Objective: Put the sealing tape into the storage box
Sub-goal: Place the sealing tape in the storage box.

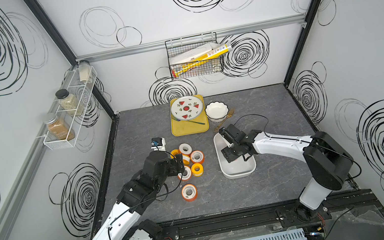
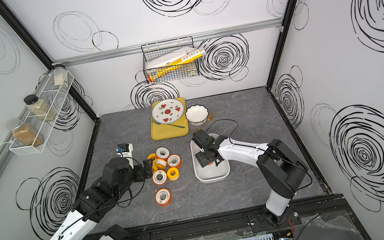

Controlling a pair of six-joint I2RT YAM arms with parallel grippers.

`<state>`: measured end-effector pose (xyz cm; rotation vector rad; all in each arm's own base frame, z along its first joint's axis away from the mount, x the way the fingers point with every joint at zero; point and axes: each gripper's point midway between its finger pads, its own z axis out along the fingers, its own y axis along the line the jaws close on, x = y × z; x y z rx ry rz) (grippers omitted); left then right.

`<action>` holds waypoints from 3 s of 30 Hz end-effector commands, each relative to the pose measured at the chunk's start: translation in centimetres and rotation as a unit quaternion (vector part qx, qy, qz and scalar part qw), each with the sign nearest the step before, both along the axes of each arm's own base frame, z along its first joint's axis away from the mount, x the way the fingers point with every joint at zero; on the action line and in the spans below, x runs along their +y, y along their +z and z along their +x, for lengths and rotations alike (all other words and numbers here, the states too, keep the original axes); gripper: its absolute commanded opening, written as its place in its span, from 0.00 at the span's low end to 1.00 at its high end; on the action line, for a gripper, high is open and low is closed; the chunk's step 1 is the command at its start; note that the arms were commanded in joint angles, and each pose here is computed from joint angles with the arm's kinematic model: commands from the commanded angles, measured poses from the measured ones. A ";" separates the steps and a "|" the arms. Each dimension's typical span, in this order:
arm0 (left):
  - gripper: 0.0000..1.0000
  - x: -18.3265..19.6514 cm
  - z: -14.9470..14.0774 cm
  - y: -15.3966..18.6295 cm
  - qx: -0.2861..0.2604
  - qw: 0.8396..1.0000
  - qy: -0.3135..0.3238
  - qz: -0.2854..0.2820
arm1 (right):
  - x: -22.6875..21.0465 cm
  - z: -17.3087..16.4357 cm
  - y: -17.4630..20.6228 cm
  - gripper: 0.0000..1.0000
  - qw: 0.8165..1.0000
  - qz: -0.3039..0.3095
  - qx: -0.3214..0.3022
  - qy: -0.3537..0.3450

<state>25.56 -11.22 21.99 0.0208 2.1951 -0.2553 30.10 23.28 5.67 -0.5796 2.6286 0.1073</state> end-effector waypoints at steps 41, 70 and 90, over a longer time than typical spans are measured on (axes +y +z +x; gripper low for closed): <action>0.97 -0.2 0.4 0.4 -0.013 1.000 -0.003 -0.005 | -2.0 -2.7 1.9 0.31 0.999 0.033 -0.013 -0.011; 0.98 -0.3 0.5 0.2 -0.010 1.000 -0.003 -0.004 | -1.1 -2.1 -3.8 0.17 0.999 0.019 0.024 -0.020; 0.98 -0.4 0.5 0.0 -0.006 1.000 -0.005 -0.001 | -0.3 -2.1 0.2 0.29 0.998 0.068 -0.012 -0.005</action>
